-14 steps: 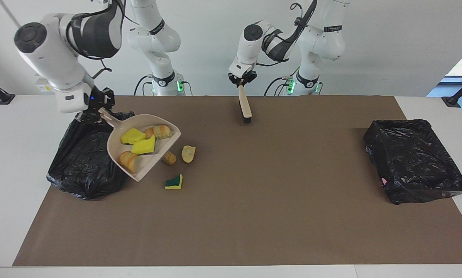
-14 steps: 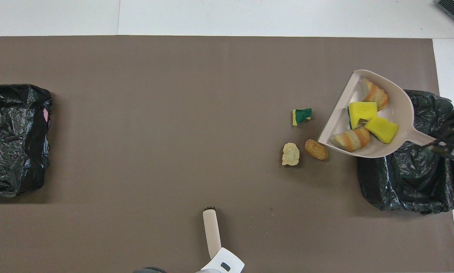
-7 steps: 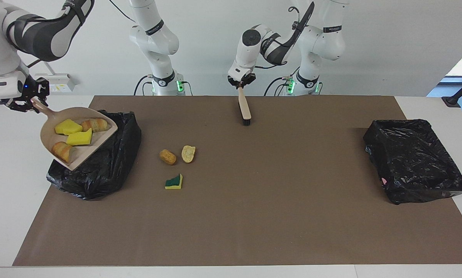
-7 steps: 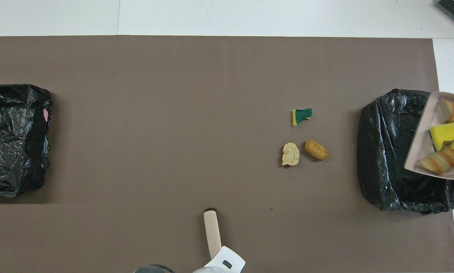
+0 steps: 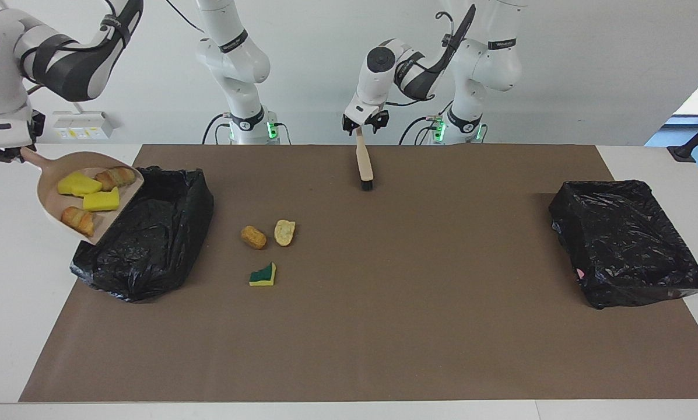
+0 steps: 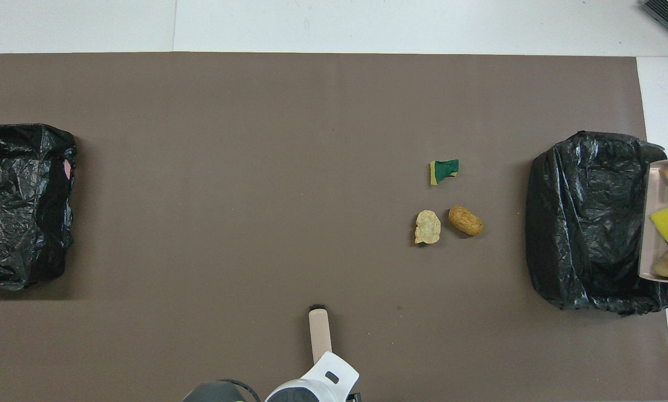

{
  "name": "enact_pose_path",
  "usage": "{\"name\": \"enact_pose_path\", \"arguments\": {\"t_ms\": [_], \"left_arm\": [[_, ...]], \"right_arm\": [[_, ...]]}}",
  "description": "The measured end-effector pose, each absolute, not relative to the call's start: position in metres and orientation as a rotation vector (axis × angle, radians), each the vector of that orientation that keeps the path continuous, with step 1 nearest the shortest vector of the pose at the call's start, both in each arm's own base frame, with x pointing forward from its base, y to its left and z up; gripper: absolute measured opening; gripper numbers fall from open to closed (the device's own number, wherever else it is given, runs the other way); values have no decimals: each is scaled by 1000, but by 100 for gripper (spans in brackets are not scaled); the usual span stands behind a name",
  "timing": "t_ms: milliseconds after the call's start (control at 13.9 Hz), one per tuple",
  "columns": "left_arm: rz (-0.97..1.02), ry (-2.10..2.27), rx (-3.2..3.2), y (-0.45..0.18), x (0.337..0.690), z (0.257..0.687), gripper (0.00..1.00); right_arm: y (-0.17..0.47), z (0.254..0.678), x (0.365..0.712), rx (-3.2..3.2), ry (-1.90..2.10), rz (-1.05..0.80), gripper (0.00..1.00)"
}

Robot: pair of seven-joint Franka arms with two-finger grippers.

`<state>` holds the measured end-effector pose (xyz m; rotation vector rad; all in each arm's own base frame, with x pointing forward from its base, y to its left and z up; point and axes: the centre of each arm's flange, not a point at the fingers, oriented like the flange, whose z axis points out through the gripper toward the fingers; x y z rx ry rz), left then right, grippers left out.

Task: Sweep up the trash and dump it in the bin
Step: 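Tip the dustpan into the bin while the left gripper sets down the brush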

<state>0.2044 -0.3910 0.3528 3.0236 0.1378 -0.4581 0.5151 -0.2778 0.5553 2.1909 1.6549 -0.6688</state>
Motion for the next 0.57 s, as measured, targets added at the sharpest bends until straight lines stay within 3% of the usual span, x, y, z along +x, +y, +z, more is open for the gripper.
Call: {"name": "enact_pose_path", "arguments": {"t_ms": [143,358,574], "left_arm": [[-471,113,3023,-379,254,373,100],[-331,63,3071,-347,347,416,100],[-198,22,3035,-307,418,466,100]], "right_arm": [[-266,555,519,2117,1671,-710,33],[-265,550,520,2044,1679,-754,33],[-266,550,520,2007,1677,-784,33]]}}
